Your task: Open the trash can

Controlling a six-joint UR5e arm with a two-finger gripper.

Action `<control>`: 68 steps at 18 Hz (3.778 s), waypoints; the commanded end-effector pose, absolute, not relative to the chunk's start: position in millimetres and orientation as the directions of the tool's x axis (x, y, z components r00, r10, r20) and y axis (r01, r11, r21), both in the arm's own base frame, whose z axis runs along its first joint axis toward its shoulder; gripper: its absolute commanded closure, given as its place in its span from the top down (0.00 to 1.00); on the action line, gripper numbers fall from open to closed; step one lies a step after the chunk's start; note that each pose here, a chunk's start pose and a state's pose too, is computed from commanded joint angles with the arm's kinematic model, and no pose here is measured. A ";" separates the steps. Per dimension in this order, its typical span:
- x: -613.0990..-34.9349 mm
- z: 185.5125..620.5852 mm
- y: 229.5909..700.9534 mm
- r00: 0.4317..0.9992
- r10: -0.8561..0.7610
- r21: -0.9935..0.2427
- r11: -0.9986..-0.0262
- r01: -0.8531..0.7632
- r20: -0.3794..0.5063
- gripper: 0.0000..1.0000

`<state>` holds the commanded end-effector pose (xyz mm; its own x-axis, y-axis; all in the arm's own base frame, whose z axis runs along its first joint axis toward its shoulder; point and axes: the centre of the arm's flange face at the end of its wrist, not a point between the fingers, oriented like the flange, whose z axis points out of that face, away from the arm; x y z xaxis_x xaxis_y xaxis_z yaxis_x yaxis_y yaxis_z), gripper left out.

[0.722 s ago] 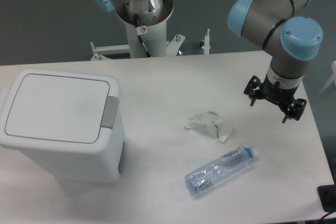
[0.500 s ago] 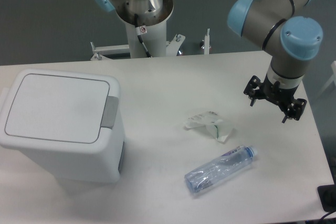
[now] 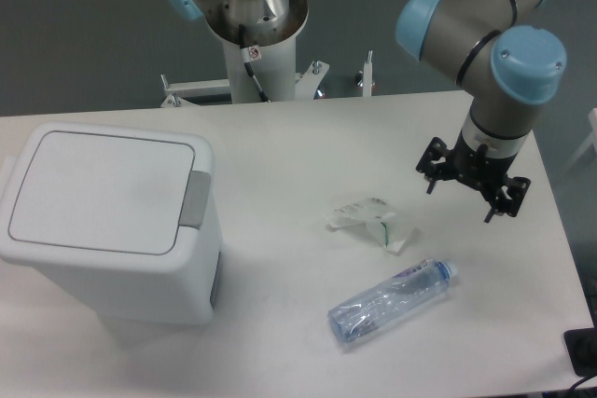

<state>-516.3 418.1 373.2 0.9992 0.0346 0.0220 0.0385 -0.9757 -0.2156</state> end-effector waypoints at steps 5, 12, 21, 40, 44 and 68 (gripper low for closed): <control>-497.1 369.2 438.8 0.995 0.077 -0.239 -0.967 0.089 0.061 1.00; -473.5 425.8 460.0 0.976 0.176 -0.387 -0.897 0.213 0.129 1.00; -441.5 496.5 491.3 0.949 0.191 -0.520 -0.801 0.298 0.249 1.00; -347.1 491.5 518.2 0.889 0.218 -0.478 -0.778 0.407 0.402 1.00; -331.2 486.3 527.5 0.889 0.201 -0.468 -0.791 0.395 0.411 1.00; -311.4 466.5 532.8 0.905 0.209 -0.430 -0.825 0.367 0.372 1.00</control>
